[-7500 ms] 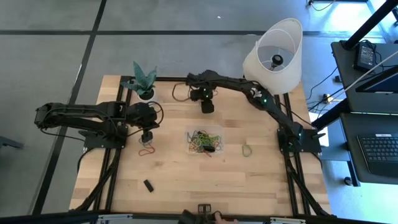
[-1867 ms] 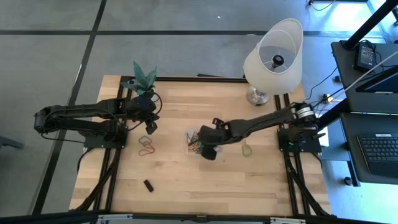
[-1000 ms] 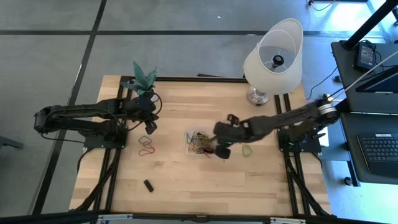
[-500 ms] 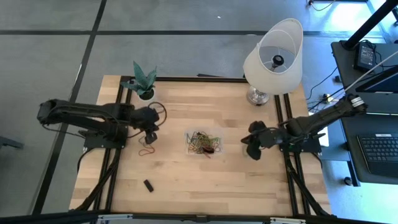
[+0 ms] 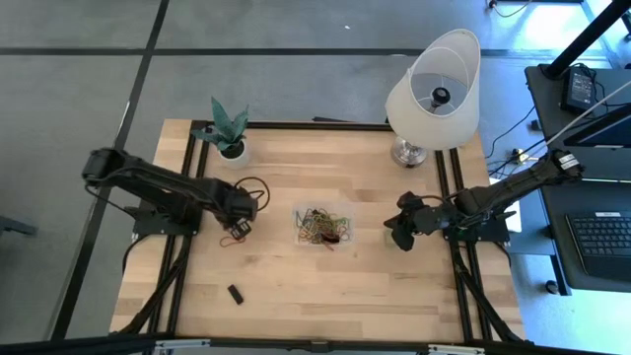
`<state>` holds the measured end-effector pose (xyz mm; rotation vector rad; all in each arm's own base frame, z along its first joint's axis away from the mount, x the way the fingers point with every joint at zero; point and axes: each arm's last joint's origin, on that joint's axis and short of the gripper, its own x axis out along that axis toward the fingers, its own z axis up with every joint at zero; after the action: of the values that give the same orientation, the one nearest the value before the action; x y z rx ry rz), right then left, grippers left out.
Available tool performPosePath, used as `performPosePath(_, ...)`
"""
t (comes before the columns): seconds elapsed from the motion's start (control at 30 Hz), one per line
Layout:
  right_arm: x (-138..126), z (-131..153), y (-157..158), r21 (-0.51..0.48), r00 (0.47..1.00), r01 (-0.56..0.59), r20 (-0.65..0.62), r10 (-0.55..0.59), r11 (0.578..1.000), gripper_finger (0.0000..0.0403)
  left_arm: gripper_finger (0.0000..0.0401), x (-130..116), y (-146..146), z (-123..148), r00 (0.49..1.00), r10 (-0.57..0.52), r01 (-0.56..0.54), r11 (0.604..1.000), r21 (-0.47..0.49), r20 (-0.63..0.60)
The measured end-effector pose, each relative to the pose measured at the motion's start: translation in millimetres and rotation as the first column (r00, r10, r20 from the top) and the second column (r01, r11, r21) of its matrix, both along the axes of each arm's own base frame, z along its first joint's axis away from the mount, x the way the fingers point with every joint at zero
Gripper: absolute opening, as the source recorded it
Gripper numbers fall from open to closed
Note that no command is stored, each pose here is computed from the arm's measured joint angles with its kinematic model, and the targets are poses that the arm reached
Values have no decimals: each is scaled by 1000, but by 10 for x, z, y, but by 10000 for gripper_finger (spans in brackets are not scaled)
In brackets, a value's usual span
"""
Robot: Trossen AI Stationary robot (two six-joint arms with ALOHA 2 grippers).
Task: Pick and place rubber bands into bin
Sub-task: Put the blue rubber band into the transparent bin
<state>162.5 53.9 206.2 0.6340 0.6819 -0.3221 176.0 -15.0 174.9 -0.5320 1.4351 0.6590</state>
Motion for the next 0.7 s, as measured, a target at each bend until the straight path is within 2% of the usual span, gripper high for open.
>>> performPosePath(0.2,4,4,1,2,1000,-1,5,1,1000,13,84,-10,-8,-88,999,22,-22,1000,8,-47)
performPosePath(0.37,3,4,1,1,1000,-1,5,1,1000,13,122,0,8,-109,998,23,-19,998,67,-55)
performPosePath(0.53,4,4,1,0,1000,-2,5,2,1000,13,131,21,8,-167,996,14,-7,997,79,-92)
performPosePath(0.7,3,4,1,0,1000,-2,5,2,1000,13,122,51,5,-264,988,-3,16,996,85,-155)
